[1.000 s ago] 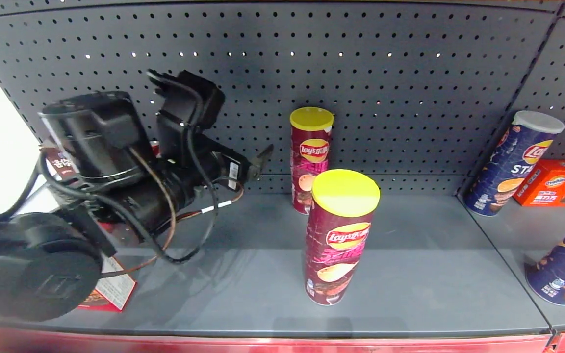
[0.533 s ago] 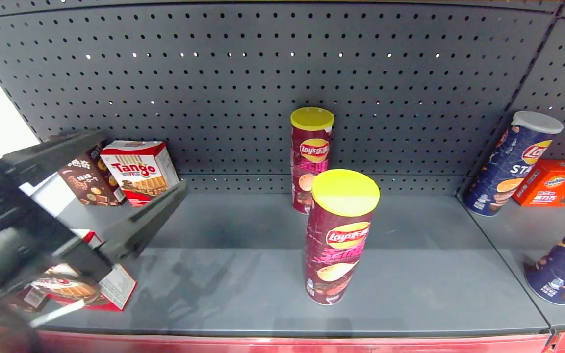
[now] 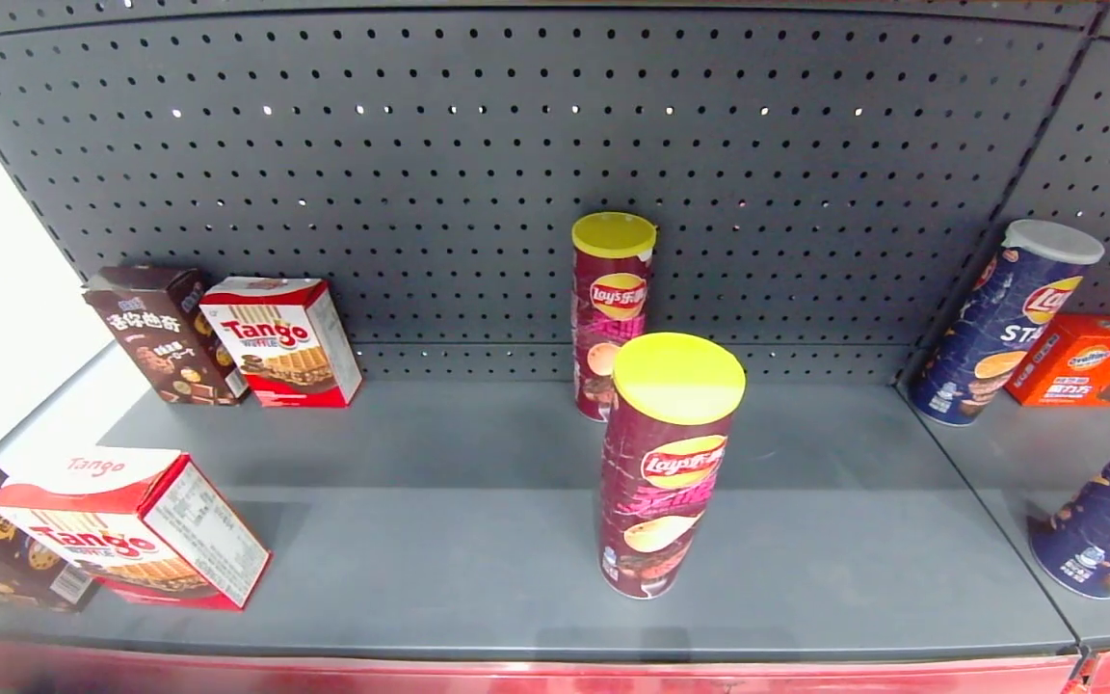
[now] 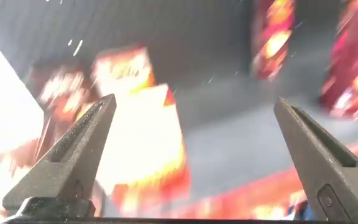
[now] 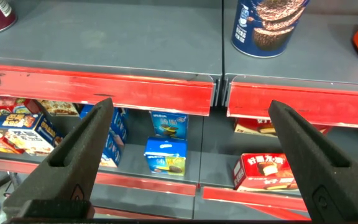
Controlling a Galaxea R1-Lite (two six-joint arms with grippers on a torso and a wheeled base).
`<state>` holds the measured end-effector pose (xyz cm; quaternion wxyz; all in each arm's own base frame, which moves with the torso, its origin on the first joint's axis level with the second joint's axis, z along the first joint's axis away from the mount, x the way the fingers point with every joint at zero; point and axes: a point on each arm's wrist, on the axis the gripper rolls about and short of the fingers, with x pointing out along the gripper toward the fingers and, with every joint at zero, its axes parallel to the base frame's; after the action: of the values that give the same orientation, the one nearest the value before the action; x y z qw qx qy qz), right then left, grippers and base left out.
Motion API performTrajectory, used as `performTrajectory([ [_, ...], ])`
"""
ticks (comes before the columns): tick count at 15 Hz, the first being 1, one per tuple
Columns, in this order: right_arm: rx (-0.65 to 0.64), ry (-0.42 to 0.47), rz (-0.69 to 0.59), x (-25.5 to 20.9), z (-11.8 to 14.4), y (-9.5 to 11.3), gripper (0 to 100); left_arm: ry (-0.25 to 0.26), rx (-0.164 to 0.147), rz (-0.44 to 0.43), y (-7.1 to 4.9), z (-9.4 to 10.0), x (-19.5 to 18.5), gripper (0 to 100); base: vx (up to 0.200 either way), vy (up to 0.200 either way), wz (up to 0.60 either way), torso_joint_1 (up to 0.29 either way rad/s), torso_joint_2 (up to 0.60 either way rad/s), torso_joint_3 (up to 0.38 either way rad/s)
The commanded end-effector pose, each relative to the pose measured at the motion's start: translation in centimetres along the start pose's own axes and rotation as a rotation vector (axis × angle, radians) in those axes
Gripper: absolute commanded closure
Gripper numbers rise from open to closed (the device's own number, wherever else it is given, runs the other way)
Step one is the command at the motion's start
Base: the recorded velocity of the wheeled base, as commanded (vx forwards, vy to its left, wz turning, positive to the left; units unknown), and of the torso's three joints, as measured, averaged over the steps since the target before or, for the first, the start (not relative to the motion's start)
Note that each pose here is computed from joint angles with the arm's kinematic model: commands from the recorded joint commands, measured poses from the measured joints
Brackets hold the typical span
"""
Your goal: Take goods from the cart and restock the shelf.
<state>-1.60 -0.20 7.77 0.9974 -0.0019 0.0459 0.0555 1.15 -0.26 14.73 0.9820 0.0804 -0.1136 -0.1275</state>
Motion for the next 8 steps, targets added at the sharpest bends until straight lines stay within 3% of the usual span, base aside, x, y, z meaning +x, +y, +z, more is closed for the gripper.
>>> performTrajectory([
  [1, 0.0, 0.002, 0.001, 0.0, 0.0, 0.0, 0, 0.011, -0.009, 0.068, -0.6, -2.3, -2.5, 0, 0.0, 0.0, 0.0, 0.0, 0.0, 0.0],
  [2, 0.0, 0.002, 0.001, 0.0, 0.0, 0.0, 0, 0.039, -0.007, 0.06, -0.9, -2.9, -3.0, 0, 0.0, 0.0, 0.0, 0.0, 0.0, 0.0],
  [4, 0.0, 0.002, 0.001, 0.0, 0.0, 0.0, 0, 0.191, -0.01, -0.025, -1.6, -5.0, -3.8, 0, 0.0, 0.0, 0.0, 0.0, 0.0, 0.0],
  [5, 0.0, 0.002, 0.001, 0.0, 0.0, 0.0, 0, 0.237, -0.014, -0.057, -1.7, -5.5, -3.9, 0, 0.0, 0.0, 0.0, 0.0, 0.0, 0.0],
  [8, 0.0, 0.002, 0.001, 0.0, 0.0, 0.0, 0, 0.254, -0.037, -0.048, -1.8, -5.5, -3.9, 0, 0.0, 0.0, 0.0, 0.0, 0.0, 0.0],
])
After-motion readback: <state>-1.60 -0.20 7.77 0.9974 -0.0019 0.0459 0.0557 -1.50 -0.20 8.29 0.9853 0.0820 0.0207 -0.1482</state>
